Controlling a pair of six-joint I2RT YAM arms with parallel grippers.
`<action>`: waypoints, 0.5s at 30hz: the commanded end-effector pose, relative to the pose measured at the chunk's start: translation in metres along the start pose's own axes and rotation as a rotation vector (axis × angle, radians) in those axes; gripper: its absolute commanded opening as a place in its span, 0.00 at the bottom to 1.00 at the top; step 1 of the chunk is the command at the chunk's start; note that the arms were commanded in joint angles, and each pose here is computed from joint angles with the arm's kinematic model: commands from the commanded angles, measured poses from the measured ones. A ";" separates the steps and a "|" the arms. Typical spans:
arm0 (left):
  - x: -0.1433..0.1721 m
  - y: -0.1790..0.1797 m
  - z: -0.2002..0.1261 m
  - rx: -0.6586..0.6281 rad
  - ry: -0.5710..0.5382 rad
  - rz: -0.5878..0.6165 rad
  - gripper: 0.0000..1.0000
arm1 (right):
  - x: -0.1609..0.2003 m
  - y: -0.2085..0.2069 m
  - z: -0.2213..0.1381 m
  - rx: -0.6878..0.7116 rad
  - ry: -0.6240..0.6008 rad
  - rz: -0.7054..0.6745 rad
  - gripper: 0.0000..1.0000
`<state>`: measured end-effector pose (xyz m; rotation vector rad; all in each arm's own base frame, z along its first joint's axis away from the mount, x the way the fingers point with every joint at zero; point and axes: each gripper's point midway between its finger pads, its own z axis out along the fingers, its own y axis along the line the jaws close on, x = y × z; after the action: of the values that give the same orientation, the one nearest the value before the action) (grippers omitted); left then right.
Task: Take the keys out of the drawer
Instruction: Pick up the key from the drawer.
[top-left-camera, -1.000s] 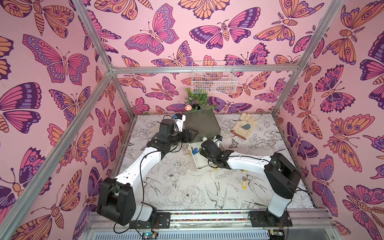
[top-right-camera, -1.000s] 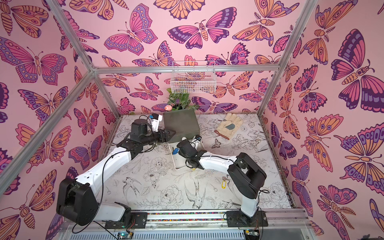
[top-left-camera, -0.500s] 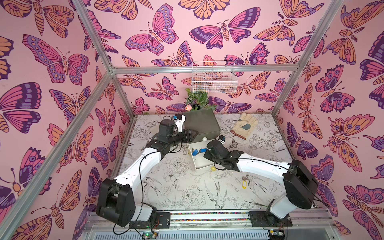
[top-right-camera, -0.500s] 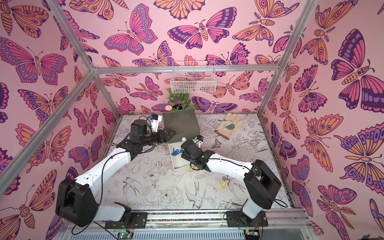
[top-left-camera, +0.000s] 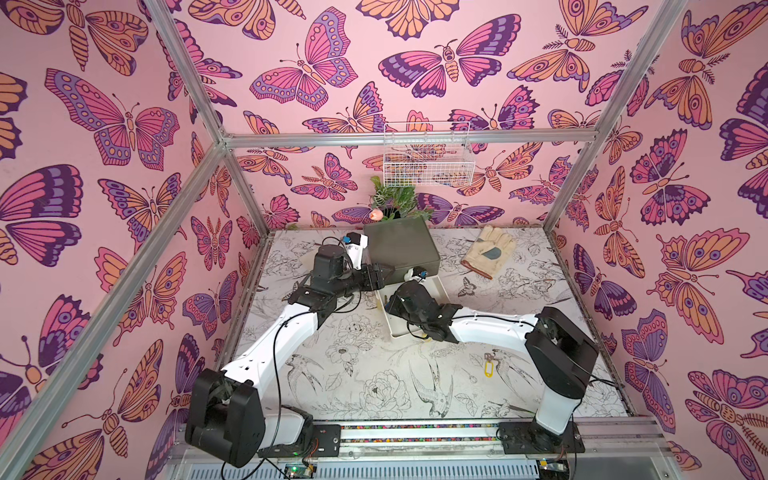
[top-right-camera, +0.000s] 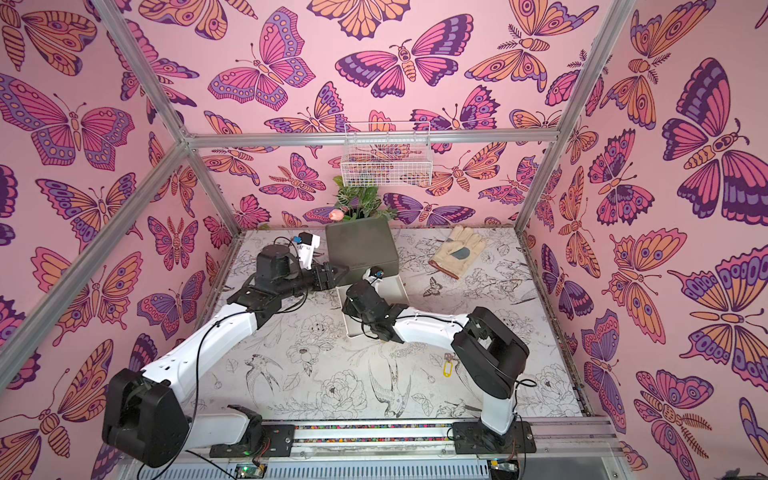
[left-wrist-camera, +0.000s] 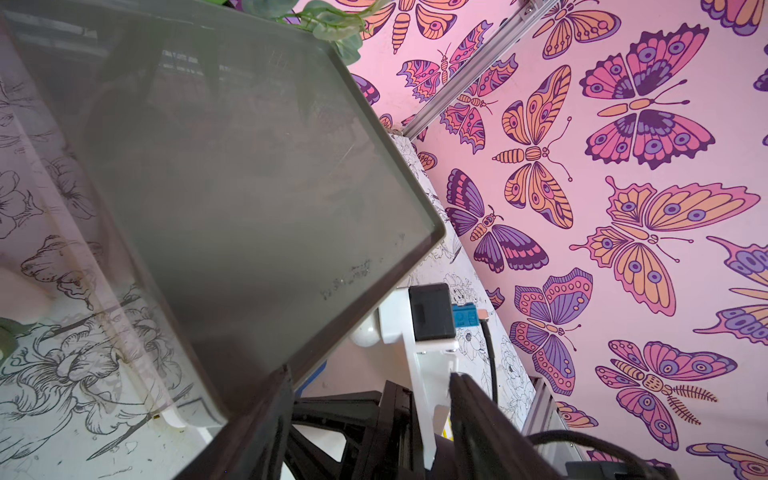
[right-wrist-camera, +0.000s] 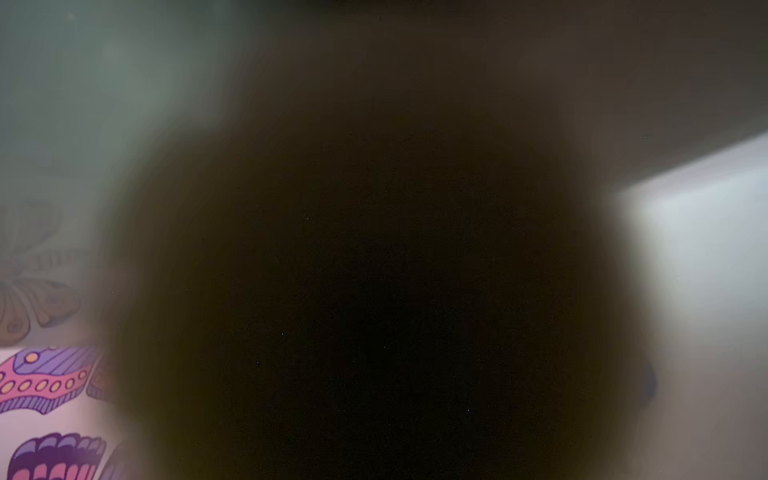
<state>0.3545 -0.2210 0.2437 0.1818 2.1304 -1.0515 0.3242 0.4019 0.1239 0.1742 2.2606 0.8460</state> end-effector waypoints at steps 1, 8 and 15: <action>0.116 0.070 -0.002 -0.243 0.367 -0.259 0.67 | 0.006 -0.001 0.022 -0.019 0.041 -0.018 0.00; 0.114 0.069 -0.003 -0.244 0.366 -0.255 0.67 | 0.026 -0.064 -0.002 0.290 0.165 -0.025 0.00; 0.104 0.066 -0.003 -0.241 0.345 -0.251 0.67 | 0.019 -0.078 -0.049 0.342 0.169 -0.033 0.00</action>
<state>0.3082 -0.1963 0.1291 -0.0254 2.6153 -0.9449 0.3122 0.3577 0.0970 0.2152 2.4524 0.6057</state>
